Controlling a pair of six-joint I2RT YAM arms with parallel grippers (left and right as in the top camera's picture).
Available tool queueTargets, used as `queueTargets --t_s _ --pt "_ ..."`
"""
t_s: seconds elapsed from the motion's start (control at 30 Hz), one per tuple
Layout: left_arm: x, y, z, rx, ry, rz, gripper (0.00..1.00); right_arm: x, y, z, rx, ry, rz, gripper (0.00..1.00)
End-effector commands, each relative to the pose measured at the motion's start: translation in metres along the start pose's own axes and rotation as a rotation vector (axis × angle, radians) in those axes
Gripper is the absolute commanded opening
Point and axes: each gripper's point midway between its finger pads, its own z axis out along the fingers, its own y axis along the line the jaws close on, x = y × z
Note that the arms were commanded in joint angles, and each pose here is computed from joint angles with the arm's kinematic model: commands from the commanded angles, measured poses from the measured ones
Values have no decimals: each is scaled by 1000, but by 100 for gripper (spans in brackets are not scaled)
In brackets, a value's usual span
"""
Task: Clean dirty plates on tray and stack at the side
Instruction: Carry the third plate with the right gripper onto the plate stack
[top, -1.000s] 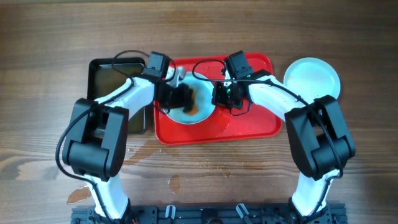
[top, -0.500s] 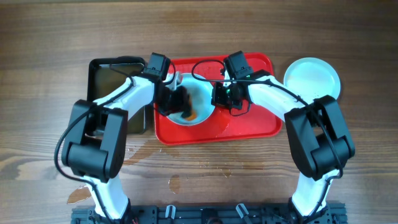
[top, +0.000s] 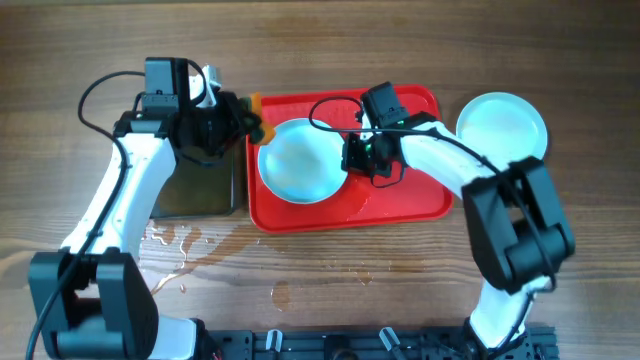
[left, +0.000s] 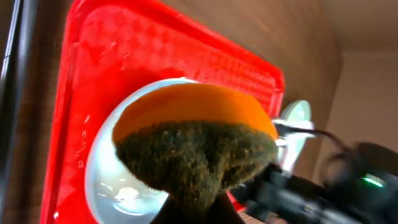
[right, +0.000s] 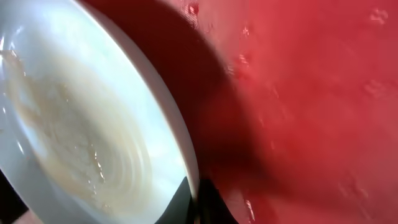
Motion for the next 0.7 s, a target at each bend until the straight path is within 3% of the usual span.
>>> queueTargets --t_s 0.0,0.27,0.43,0.67 --pt "5 19 2 -103 6 10 4 -17 9 -61 60 -167 -62 4" --pt "18 18 19 -269 -32 165 4 -15 -31 -113 320 -283 -32 4" --pt "15 20 19 -289 -49 172 4 -12 -50 -175 478 -432 -28 4" --pt "15 21 19 -290 -48 171 4 -3 -40 -214 802 -640 -195 4"
